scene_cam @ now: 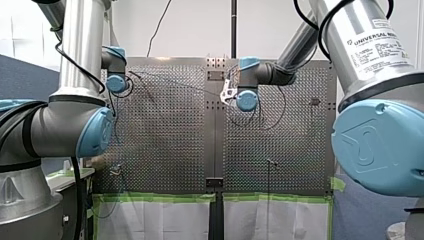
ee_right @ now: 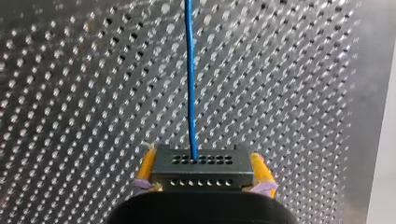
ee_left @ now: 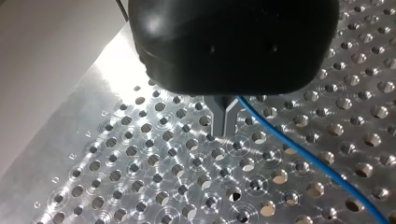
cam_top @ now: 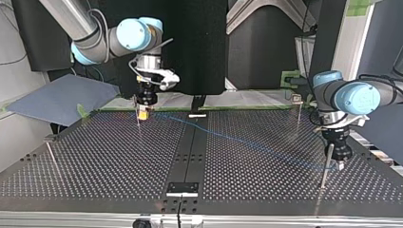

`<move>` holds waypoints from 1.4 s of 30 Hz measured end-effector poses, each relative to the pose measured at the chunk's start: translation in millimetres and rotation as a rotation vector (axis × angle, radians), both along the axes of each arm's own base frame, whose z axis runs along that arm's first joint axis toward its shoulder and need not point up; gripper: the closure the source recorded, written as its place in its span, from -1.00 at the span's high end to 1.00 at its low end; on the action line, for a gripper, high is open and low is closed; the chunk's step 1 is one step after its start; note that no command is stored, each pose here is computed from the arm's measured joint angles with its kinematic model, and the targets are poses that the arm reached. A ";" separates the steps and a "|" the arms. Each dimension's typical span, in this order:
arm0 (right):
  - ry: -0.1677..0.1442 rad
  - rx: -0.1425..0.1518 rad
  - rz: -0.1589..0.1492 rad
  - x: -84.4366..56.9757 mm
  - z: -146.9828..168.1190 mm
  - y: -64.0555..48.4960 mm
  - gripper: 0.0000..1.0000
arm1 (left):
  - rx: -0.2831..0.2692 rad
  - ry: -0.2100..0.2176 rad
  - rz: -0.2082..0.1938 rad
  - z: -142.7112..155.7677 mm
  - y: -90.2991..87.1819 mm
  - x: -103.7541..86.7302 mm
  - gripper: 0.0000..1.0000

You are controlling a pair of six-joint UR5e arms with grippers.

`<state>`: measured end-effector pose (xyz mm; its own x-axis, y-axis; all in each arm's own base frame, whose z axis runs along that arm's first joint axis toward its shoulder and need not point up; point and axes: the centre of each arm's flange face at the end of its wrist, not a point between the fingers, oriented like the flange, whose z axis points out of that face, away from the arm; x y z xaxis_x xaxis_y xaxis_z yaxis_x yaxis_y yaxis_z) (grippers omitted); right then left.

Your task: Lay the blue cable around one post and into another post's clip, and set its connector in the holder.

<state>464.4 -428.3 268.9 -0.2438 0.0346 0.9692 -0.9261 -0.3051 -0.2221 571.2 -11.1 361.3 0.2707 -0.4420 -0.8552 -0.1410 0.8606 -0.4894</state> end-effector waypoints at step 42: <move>0.101 0.198 -0.190 -87.6 -234.8 73.8 -1.00 | 0.000 0.000 -0.009 -0.1 -4.5 -0.1 -1.00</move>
<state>376.8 -354.6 34.1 -0.1527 -0.1216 0.9808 -0.9830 -0.0840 -0.1634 571.1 -15.6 361.2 0.2666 -0.4443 -0.8553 -0.1336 0.8618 -0.4893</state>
